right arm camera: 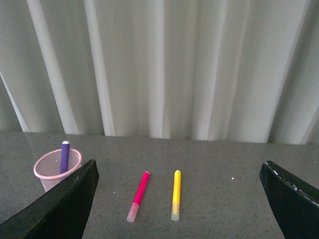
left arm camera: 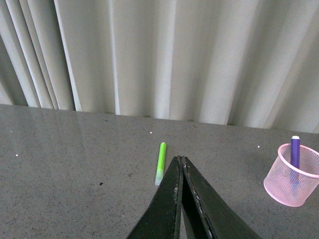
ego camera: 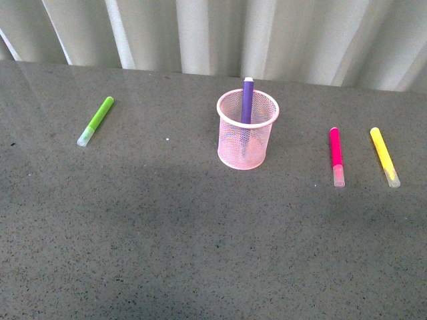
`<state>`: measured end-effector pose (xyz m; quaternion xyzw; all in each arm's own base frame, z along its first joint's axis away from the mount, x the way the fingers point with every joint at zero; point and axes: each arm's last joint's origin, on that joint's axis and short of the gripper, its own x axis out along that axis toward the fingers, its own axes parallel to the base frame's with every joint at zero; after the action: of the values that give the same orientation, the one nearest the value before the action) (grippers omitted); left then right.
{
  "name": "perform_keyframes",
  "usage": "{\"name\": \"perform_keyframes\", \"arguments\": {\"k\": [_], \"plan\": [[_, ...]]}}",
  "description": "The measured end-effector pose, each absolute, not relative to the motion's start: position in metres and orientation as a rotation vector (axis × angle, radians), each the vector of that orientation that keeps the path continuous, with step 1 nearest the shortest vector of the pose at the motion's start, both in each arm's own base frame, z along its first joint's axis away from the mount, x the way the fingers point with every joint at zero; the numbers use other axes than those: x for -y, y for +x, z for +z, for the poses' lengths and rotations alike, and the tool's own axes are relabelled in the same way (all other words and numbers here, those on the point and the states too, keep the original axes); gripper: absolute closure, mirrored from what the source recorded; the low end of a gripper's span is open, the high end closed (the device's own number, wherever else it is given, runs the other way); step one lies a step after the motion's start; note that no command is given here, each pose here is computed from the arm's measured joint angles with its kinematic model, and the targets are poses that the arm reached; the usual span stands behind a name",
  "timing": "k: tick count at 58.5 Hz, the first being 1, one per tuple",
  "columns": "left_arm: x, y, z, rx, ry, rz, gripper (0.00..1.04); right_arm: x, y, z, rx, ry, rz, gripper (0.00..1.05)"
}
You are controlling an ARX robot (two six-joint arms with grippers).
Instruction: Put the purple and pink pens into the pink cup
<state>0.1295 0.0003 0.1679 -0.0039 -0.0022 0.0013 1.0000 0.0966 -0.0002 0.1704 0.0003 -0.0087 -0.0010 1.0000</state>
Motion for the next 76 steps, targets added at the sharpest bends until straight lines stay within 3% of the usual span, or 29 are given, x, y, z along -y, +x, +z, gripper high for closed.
{"name": "perform_keyframes", "arguments": {"k": [73, 76], "plan": [[0.0, 0.097, 0.167, 0.007, -0.007, 0.002, 1.01, 0.0, 0.097, 0.17, 0.017, 0.001, -0.002, 0.07], [0.0, 0.097, 0.166, 0.006, -0.008, 0.002, 0.95, 0.0, 0.097, 0.17, 0.017, 0.001, -0.002, 0.07]]}}
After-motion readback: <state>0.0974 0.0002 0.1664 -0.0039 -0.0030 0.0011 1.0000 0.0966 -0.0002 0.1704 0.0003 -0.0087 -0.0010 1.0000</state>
